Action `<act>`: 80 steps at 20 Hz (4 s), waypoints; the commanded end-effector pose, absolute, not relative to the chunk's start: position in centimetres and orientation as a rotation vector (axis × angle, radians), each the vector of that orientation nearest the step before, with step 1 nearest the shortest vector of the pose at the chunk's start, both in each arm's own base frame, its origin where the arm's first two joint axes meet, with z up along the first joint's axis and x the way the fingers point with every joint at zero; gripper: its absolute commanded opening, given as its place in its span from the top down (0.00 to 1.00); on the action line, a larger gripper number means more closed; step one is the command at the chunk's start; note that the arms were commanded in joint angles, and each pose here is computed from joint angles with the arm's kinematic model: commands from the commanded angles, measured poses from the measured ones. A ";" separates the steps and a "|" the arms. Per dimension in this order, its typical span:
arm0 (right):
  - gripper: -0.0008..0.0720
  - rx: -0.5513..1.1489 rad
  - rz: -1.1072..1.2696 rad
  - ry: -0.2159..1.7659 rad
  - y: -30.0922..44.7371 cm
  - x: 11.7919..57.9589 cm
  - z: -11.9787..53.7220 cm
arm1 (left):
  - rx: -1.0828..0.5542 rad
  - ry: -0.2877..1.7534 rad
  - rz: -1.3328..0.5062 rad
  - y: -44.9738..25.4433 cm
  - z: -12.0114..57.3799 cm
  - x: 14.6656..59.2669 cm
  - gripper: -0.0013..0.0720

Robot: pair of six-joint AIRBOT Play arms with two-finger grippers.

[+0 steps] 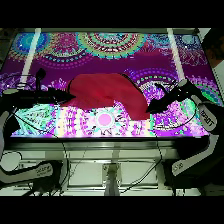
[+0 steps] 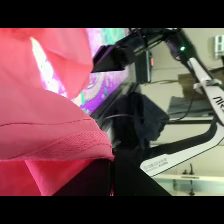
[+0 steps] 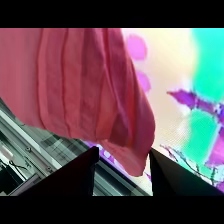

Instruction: Fold the clothes and pants, and hang the long-sleeved shirts on hangers.

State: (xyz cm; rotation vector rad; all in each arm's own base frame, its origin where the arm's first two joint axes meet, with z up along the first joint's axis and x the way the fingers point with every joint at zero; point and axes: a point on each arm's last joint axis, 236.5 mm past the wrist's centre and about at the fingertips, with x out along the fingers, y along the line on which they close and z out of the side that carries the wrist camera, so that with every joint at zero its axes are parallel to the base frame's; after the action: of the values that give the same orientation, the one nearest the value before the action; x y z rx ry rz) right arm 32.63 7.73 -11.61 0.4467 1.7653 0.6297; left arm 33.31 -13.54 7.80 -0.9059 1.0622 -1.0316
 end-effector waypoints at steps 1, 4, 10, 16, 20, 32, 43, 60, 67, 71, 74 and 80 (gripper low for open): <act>0.46 0.400 0.581 1.740 6.9 33.4 -12.8 | -0.916 1.042 -1.037 -13.6 8.3 33.6 0.96; 0.64 0.481 0.652 1.748 9.1 33.1 -11.8 | -0.908 1.025 -0.985 -13.5 7.7 34.7 0.96; 0.98 0.850 0.910 1.654 15.8 34.1 -3.9 | -0.857 0.993 -0.858 -14.6 6.3 37.5 0.97; 0.98 1.302 0.901 0.758 17.4 53.6 14.7 | -0.767 0.483 -0.724 -15.9 21.5 49.5 0.97; 0.98 1.218 0.850 0.424 17.6 58.9 25.8 | -0.665 0.131 -0.693 -15.0 35.6 51.7 0.96; 0.98 0.593 -0.030 1.195 2.4 52.9 4.6 | -0.245 1.110 -0.661 -17.4 9.0 41.0 0.97; 0.98 0.805 0.167 1.117 6.2 54.5 7.0 | -0.145 0.939 -0.610 -21.7 7.7 39.9 0.97; 0.98 1.063 0.424 0.060 8.9 64.5 34.7 | -0.105 0.126 -0.535 -18.5 37.9 53.8 0.97; 0.98 1.153 0.286 -0.164 5.7 65.3 37.5 | -0.141 -0.083 -0.468 -15.8 42.7 54.9 0.97; 0.98 1.019 0.302 -0.116 7.2 65.3 36.4 | -0.074 0.057 -0.547 -17.7 38.8 54.4 0.97; 0.98 0.963 0.425 0.146 10.7 64.7 31.2 | -0.037 0.457 -0.676 -19.2 27.7 51.8 0.97; 0.98 0.630 0.426 0.789 12.3 58.3 16.0 | -0.011 0.916 -0.652 -17.8 14.2 46.1 0.97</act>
State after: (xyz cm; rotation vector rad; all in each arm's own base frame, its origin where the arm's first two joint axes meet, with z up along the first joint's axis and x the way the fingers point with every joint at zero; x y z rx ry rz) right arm 62.51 12.21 23.64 0.7982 0.4539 0.4508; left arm 49.91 -18.48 19.93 -0.0333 0.6971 -0.6513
